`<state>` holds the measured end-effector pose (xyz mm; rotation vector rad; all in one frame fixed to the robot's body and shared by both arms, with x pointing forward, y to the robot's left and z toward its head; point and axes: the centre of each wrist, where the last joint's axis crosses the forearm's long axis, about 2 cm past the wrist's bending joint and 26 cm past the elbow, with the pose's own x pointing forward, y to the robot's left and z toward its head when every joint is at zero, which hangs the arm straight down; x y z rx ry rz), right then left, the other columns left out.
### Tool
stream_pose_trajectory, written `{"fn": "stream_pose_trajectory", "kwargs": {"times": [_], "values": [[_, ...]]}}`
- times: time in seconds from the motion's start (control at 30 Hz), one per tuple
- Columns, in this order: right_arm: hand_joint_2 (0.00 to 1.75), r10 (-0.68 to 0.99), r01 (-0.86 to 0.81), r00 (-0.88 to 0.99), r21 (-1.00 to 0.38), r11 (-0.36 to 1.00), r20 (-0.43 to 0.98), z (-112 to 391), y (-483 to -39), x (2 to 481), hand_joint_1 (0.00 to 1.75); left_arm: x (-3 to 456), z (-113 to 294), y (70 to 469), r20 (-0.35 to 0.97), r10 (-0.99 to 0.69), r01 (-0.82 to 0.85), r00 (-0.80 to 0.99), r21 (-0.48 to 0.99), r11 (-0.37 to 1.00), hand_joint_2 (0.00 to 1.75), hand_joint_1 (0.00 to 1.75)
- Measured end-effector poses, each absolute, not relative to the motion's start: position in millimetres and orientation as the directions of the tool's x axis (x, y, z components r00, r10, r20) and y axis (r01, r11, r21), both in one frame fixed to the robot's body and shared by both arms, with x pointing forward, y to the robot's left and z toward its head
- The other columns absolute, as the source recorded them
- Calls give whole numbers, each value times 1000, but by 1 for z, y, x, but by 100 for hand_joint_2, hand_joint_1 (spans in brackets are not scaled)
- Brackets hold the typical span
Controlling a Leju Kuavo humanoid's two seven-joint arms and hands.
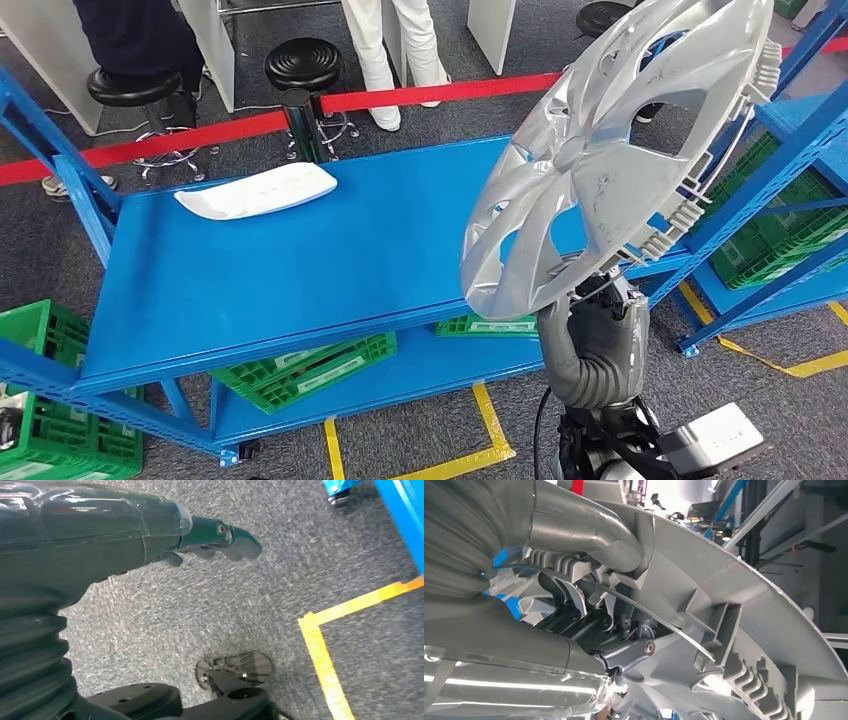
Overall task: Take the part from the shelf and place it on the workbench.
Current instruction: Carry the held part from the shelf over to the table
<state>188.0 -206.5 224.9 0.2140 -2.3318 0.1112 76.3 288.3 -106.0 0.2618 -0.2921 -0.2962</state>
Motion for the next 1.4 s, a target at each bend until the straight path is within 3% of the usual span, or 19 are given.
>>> {"fn": "stream_pose_trajectory", "kwargs": {"times": [1.4], "values": [[175,-115,-160,-680,7,987,724,230,-215,190,175,78,-105,265,279,-332,265,901,250,931,175,0]]}}
